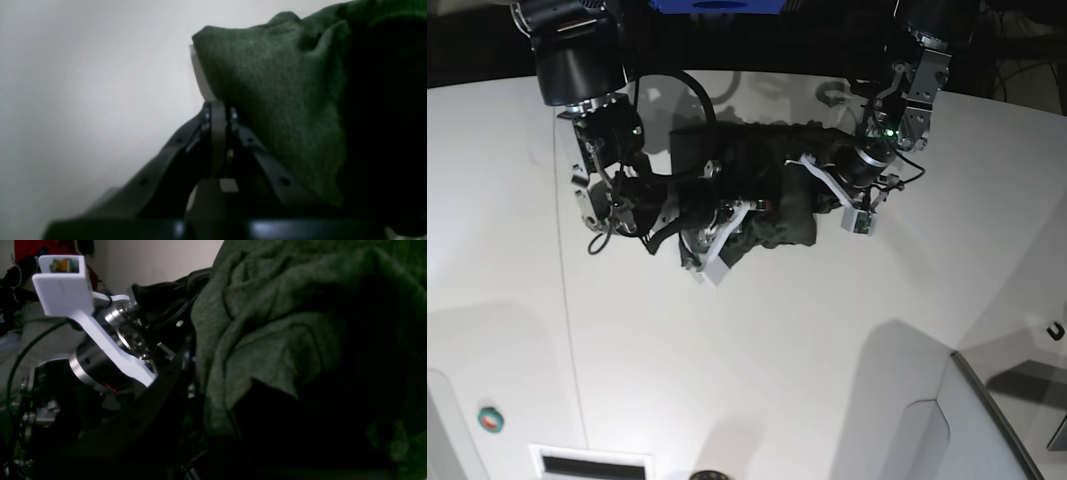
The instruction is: Layout the t-shirt on the table in an organized manner, then fold the t-shirt properly
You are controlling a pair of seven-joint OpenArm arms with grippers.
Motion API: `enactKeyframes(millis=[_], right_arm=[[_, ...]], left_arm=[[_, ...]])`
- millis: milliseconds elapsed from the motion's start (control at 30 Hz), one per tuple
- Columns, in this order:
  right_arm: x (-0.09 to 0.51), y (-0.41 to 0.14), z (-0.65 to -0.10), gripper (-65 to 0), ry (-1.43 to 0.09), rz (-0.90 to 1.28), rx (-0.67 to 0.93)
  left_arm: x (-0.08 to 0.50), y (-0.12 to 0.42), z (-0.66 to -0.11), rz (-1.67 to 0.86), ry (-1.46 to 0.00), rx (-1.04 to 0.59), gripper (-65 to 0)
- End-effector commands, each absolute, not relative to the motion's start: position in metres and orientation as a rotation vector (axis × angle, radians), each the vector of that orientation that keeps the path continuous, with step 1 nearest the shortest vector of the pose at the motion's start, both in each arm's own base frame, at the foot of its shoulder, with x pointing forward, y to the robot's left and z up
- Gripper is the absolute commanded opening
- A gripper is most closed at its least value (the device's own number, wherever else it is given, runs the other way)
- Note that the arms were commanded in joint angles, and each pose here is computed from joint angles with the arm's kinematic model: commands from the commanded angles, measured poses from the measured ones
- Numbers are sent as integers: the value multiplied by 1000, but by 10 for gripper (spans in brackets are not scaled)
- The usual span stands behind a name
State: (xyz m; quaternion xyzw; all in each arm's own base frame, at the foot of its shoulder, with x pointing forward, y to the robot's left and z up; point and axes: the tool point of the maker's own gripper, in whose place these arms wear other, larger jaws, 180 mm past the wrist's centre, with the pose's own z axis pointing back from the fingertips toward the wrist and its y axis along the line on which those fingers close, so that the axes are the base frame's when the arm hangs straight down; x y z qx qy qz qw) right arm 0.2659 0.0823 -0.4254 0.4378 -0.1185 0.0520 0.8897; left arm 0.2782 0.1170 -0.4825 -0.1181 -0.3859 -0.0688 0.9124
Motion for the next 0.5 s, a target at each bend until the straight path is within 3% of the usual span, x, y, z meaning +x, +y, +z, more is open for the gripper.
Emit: enactKeyframes(millis=[0,467], right_arm=[[278,92,-408,-603,-285,110,955],[279,100,-397,-299,-284,80,1032]], left_arm=[[289,115,-471,-146,-842,-254,-650],[289,116,-470,-141,-844,-252,-650]])
